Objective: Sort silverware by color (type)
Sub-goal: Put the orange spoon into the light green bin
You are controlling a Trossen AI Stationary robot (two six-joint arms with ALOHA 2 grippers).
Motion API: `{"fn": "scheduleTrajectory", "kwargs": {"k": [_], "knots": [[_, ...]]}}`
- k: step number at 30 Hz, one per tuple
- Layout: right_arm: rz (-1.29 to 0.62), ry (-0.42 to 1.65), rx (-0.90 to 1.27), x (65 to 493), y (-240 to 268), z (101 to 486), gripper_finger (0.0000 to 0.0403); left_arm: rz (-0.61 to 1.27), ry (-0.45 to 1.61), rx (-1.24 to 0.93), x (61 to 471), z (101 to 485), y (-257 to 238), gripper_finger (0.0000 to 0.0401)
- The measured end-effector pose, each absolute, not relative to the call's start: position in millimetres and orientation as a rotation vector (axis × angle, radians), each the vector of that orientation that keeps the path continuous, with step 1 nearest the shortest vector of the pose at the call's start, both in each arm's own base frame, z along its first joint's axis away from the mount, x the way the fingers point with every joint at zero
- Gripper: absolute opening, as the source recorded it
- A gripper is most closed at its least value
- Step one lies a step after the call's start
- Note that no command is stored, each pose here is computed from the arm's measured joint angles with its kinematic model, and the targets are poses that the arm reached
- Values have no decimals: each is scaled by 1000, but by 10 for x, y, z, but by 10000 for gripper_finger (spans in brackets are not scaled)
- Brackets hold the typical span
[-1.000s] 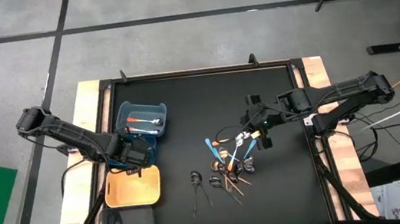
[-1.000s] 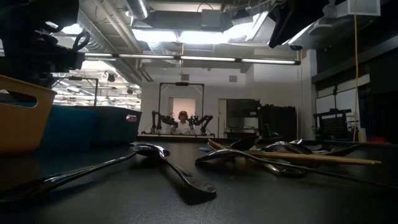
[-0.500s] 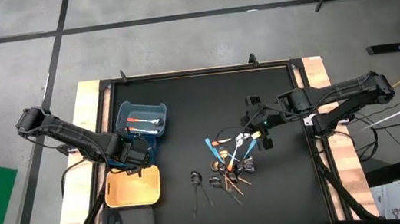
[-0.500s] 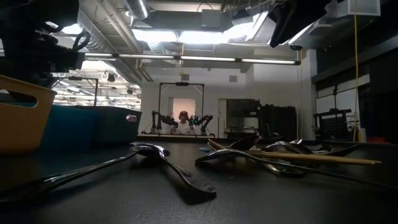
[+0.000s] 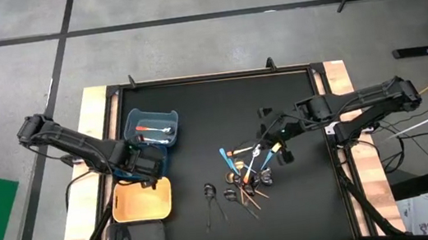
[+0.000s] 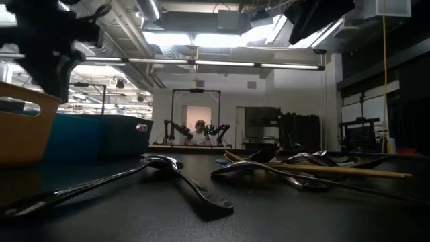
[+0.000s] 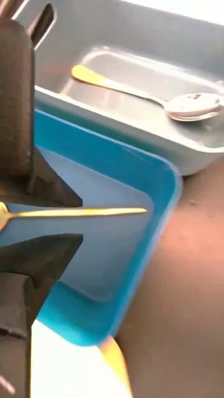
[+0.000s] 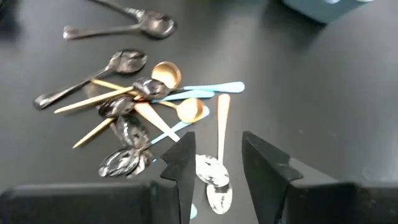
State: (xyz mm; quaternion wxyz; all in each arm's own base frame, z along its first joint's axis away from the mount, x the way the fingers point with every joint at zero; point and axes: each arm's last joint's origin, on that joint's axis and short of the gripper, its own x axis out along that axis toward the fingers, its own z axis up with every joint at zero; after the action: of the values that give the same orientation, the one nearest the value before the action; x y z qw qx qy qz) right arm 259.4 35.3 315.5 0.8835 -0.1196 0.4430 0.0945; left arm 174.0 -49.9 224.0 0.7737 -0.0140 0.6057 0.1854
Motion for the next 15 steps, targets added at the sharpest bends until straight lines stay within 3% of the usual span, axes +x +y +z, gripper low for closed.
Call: {"fn": "scheduleTrajectory", "kwargs": {"k": [15], "knots": [[336,1129,-368,3051,428,2506,119,338,1106,-124,1955,2391,-571,73]]}}
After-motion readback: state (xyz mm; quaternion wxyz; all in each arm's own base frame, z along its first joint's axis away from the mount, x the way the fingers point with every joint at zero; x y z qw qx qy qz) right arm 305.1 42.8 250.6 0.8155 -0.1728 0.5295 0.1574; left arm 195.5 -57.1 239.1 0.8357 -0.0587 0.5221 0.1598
